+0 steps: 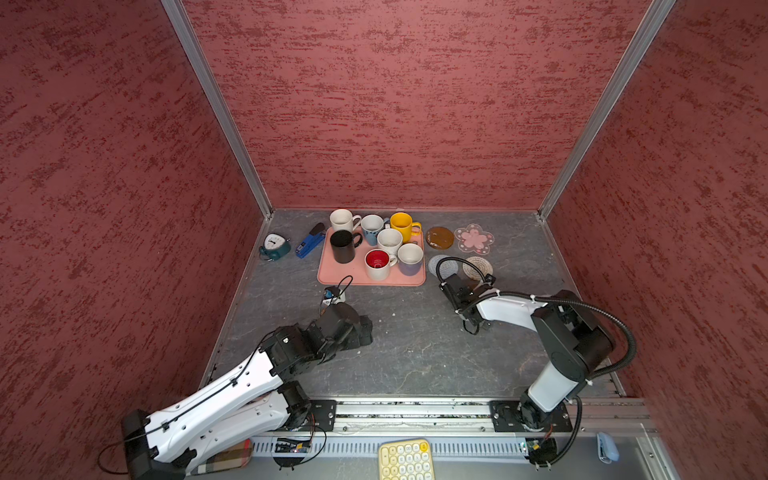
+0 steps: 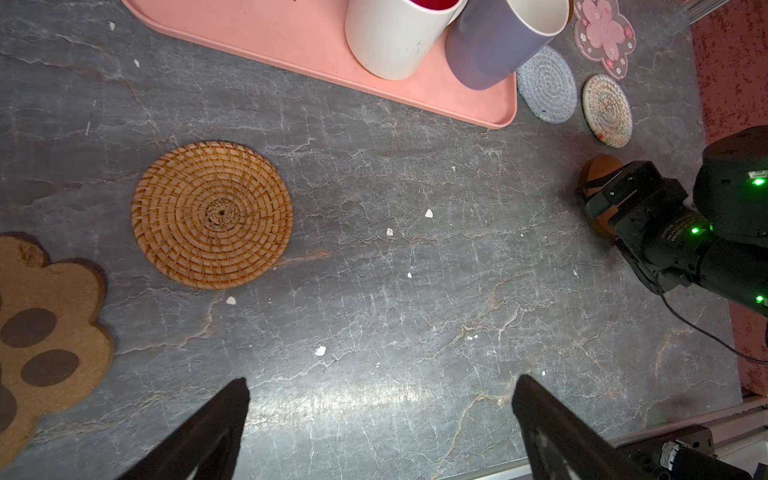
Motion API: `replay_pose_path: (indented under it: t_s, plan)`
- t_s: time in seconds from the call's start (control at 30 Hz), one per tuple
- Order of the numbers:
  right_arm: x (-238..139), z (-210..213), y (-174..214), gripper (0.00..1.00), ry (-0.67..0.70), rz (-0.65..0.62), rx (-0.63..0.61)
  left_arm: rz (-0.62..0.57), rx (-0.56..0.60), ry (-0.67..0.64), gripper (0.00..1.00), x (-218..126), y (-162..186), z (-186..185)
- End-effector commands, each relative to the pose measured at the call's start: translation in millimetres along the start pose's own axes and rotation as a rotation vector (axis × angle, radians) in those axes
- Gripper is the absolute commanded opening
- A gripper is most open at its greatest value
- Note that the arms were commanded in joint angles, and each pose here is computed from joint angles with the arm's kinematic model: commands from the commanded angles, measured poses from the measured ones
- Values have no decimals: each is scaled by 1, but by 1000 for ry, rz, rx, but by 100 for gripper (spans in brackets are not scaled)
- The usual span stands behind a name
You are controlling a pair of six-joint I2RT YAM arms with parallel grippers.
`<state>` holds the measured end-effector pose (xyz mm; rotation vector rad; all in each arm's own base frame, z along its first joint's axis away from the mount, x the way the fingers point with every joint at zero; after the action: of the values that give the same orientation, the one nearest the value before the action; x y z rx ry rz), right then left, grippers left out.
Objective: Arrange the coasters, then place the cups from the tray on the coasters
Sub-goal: 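Slide the wooden round coaster with the right gripper toward the rainbow zigzag coaster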
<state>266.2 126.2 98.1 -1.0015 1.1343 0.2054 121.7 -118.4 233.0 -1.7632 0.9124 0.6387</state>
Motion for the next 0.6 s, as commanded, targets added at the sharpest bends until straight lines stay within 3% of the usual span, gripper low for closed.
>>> replay_pose_path:
  t_s: [0.0, 0.2, 0.57]
  plan:
    - [10, -9, 2, 98, 63, 21, -26, 5, 17, 0, 99, 1, -1, 1]
    - [12, -17, -2, 98, 86, 16, -15, 10, 11, -1, 99, 3, -2, 1]
    - [1, -7, -10, 98, -21, 38, -67, 27, 15, 11, 99, 6, -1, 1]
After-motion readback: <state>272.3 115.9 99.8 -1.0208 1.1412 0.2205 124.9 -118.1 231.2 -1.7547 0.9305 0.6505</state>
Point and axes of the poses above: each gripper's point midway between its finger pads, its own x axis out along the fingers, its own z axis along the line the jaws close on, y = z × x, the point moved 10 cm from there along -x, back along the fingers, and after that the axes turned 1 degree about x, right-handed, at the moved point
